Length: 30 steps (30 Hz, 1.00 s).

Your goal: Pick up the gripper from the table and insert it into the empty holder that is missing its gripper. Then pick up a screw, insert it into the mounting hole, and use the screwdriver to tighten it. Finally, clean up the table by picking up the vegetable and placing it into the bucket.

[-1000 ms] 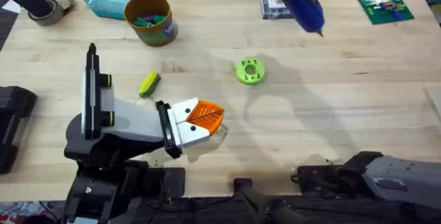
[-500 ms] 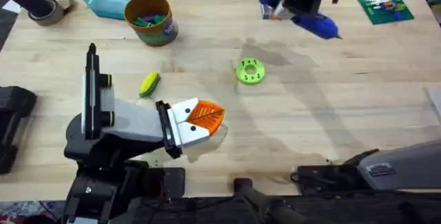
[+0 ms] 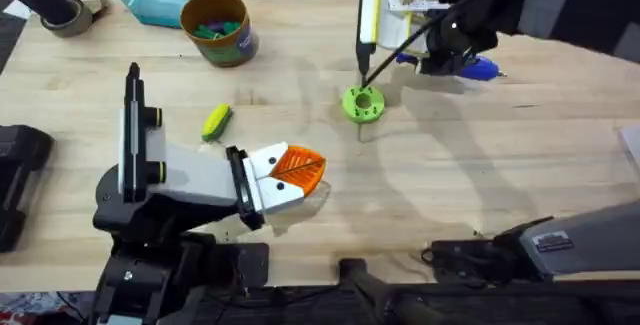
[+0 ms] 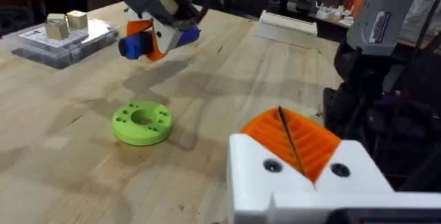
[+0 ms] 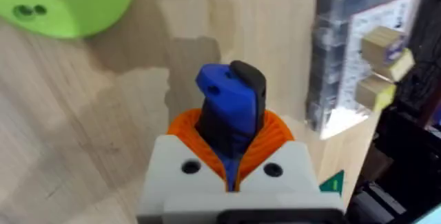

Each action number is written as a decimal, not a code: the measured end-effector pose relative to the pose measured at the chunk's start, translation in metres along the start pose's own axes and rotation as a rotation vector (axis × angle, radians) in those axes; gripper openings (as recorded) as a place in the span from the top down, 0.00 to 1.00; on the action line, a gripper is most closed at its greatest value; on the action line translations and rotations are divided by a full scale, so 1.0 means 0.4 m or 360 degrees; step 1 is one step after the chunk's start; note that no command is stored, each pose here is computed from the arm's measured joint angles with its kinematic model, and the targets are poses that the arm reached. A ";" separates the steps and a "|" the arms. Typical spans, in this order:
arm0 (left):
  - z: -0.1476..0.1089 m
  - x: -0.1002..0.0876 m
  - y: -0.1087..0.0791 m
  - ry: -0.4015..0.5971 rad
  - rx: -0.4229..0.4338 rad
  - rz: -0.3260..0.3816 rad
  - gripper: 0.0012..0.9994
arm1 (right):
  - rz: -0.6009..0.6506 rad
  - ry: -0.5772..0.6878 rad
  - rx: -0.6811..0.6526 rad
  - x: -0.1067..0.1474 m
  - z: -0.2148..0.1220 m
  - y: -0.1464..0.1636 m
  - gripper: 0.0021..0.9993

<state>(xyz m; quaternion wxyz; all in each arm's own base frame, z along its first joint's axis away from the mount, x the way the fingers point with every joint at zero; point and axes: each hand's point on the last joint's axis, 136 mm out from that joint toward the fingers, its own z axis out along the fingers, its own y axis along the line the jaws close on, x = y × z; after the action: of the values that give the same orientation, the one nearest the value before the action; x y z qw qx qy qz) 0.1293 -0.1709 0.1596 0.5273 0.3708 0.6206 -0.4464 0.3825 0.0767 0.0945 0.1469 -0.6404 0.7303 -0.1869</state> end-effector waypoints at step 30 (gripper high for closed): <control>0.000 0.000 0.000 0.0000 0.0000 0.0000 0.99 | -0.0074 0.0083 -0.0203 0.019 0.087 0.076 0.97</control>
<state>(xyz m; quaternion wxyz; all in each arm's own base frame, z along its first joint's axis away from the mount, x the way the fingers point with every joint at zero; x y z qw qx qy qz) 0.1293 -0.1709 0.1595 0.5273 0.3709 0.6206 -0.4464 0.3704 0.0695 0.0497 0.0824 -0.6601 0.7294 -0.1598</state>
